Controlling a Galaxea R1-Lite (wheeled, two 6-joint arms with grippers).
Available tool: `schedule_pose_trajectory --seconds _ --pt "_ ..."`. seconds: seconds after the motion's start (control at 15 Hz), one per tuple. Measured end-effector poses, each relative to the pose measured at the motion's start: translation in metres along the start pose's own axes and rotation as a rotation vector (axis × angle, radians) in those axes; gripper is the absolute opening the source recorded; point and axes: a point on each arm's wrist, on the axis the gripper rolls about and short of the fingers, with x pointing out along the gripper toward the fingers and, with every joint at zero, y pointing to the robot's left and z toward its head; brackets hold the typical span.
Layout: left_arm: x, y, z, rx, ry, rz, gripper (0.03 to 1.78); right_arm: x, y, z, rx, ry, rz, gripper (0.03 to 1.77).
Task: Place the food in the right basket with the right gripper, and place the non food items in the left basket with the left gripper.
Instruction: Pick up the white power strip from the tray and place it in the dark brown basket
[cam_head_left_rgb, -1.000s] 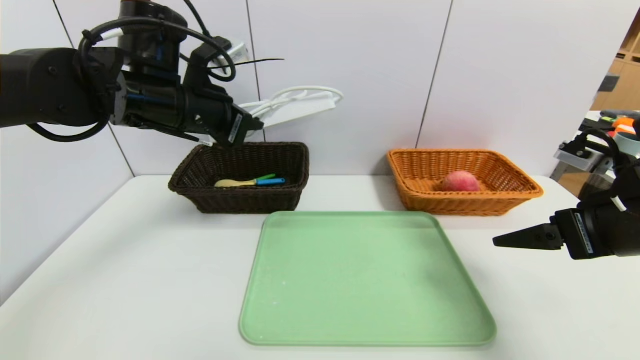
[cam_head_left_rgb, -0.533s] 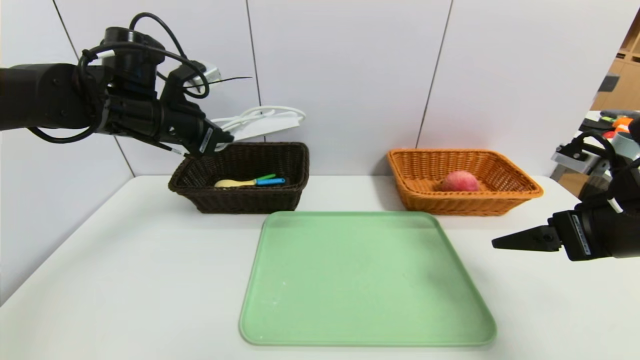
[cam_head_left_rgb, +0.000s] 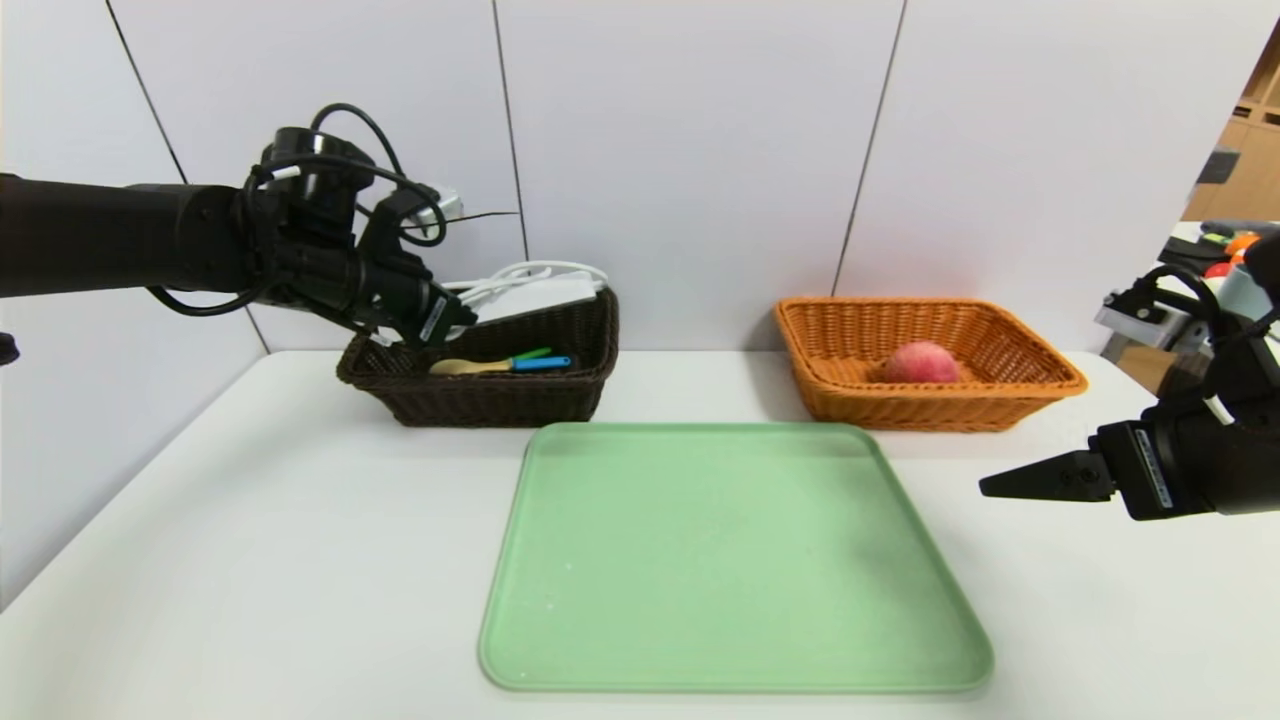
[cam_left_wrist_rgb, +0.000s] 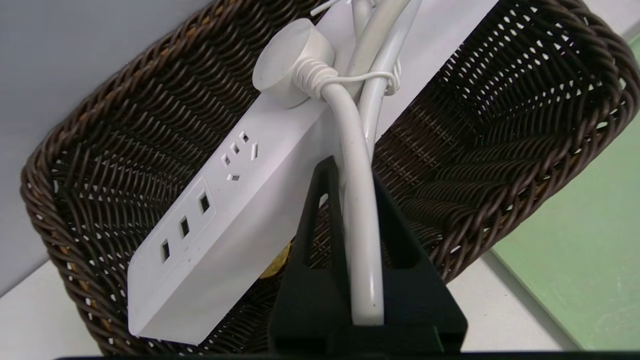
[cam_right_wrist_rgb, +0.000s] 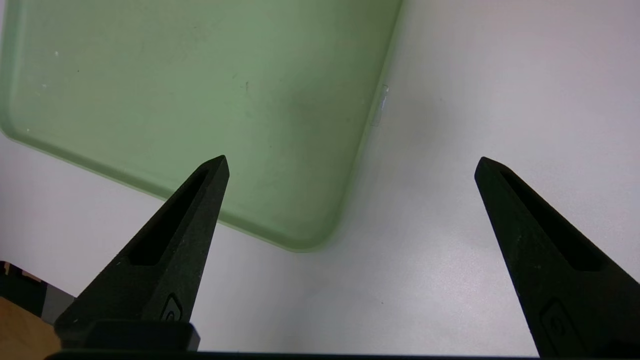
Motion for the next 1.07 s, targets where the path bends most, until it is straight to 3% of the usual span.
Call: schedule_pose_trajectory --seconds 0.4,0.67,1.07 --pt "0.018 0.002 -0.008 -0.013 0.03 -0.014 0.16 0.0 0.0 0.0 0.0 0.0 0.001 1.7" --pt "0.022 0.003 -0.012 -0.02 0.04 -0.015 0.75 0.0 0.0 0.0 0.001 0.001 0.0 1.7" --pt "0.008 0.002 -0.003 -0.02 0.013 0.0 1.26 -0.002 0.001 -0.001 0.0 -0.005 0.001 1.7"
